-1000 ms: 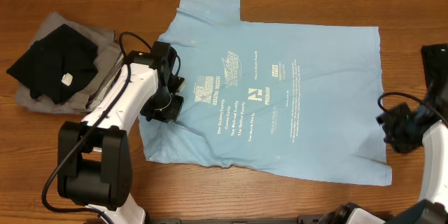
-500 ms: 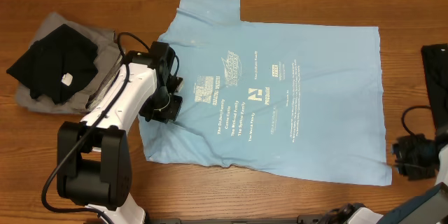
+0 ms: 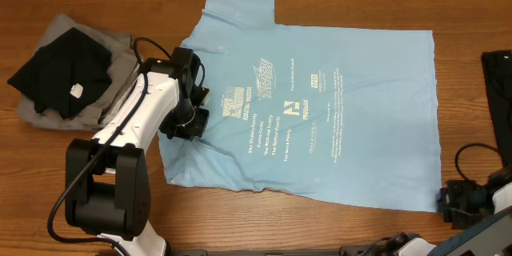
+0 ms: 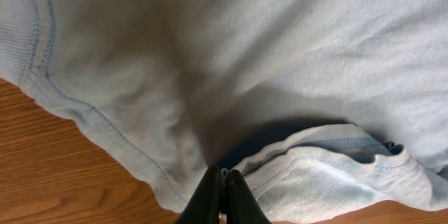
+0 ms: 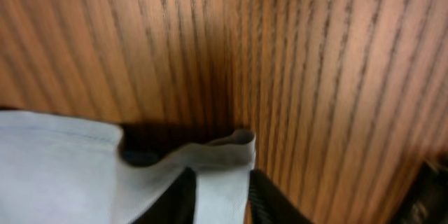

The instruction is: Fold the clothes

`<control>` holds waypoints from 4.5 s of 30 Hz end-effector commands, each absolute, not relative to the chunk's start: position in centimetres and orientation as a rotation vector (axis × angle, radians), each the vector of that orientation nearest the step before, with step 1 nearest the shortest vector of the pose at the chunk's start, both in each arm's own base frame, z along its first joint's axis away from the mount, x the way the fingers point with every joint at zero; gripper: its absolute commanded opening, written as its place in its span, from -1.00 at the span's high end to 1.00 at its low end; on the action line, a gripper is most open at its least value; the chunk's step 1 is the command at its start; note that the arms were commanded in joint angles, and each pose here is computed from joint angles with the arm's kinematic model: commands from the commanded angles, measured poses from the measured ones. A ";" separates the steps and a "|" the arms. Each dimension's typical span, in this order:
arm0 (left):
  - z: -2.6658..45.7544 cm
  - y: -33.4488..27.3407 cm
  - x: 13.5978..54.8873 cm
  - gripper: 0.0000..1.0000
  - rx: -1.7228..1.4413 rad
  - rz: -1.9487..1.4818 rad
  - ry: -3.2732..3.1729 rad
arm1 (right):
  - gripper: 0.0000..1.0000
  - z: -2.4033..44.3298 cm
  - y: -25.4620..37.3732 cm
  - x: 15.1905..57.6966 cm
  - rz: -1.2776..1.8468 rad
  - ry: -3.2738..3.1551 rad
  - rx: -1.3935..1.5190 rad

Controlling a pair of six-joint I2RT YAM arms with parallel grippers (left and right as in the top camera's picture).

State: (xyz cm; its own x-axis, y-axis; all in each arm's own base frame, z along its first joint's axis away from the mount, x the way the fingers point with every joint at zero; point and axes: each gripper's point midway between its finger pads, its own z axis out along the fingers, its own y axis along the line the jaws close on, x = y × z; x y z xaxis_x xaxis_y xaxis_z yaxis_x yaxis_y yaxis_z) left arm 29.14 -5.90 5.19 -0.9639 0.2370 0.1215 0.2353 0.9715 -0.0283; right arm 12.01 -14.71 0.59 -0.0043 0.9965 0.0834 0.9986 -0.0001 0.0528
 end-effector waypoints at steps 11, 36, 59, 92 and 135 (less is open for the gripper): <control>5.8 -6.2 29.4 0.92 -0.327 0.056 -3.010 | 0.36 -0.6 -14.8 11.6 -0.118 -2.211 -2.221; 9.5 -5.0 32.2 0.92 -0.290 0.013 -3.092 | 0.92 7.5 -15.1 19.4 -0.672 -2.480 -2.100; 12.3 -4.4 39.2 0.92 -0.366 -0.105 -3.357 | 0.92 9.3 -17.7 25.4 -0.793 -2.616 -2.267; 14.2 -3.2 44.4 0.92 -0.292 -0.212 -3.583 | 0.92 8.1 -16.9 32.9 -0.825 -2.881 -2.127; -1.4 0.9 29.8 0.88 0.157 0.018 -3.146 | -0.37 5.0 -13.4 24.7 -0.746 -2.624 -1.907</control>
